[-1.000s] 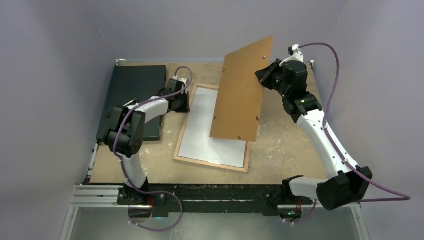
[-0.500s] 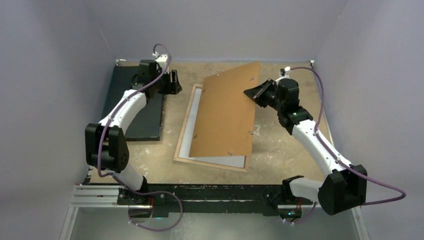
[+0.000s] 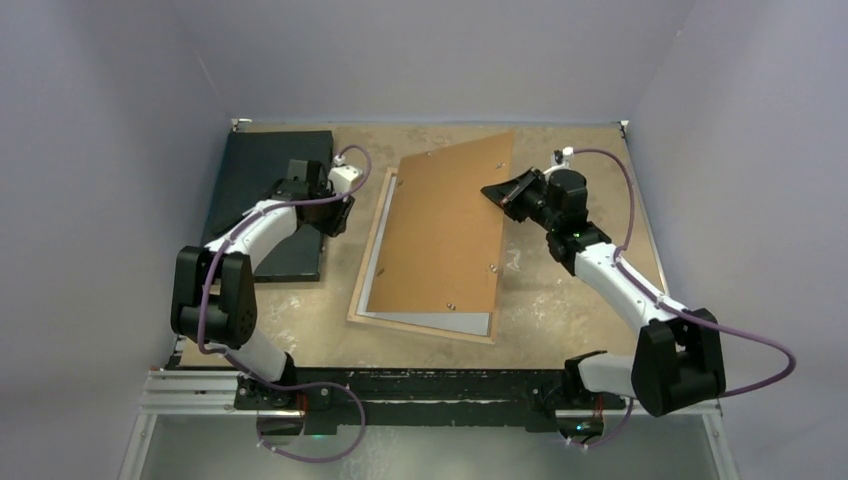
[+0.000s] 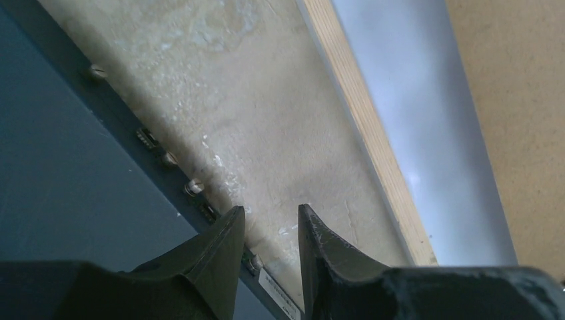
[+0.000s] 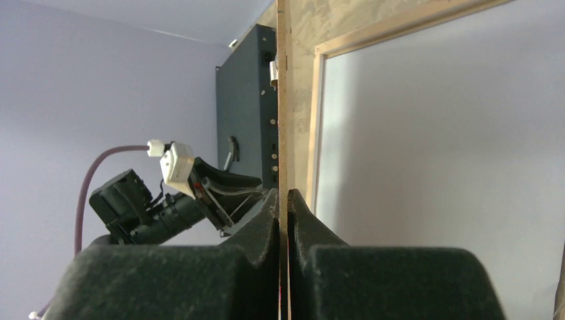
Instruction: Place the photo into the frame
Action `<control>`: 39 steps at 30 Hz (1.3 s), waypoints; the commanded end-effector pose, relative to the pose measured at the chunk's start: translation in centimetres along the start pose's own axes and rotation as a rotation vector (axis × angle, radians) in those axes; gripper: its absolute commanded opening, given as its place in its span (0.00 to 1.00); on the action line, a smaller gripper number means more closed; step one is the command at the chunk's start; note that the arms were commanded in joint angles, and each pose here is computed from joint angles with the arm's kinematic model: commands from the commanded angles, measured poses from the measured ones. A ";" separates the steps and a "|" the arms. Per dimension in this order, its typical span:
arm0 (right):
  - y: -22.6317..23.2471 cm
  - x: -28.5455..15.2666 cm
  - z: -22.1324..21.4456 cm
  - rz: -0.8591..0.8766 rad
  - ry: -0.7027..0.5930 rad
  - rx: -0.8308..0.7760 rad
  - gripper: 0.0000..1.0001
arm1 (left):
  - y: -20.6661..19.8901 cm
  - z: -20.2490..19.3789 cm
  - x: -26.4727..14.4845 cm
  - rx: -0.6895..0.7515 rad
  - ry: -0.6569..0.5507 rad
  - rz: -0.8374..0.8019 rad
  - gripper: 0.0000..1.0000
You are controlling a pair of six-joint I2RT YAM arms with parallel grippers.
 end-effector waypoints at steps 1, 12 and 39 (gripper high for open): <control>1.7 0.3 0.1 0.130 0.016 0.041 0.00 | -0.3 -0.5 -0.3 0.134 -0.049 -0.012 0.33; -1.7 2.2 -0.7 0.127 0.080 0.104 0.00 | -2.4 -3.1 1.3 0.206 -0.054 -0.119 0.31; -5.1 3.6 -0.6 0.075 0.074 0.129 0.00 | -4.9 -4.4 3.3 0.261 0.004 -0.126 0.14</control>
Point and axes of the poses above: each gripper's point midway between its finger pads, its own x axis out along the fingers, its own y axis along the line the jaws close on, z = x × y, the point moved 8 cm from there along -x, back along the fingers, and after that the axes turned 11 degrees about x, right-handed, at the moved point
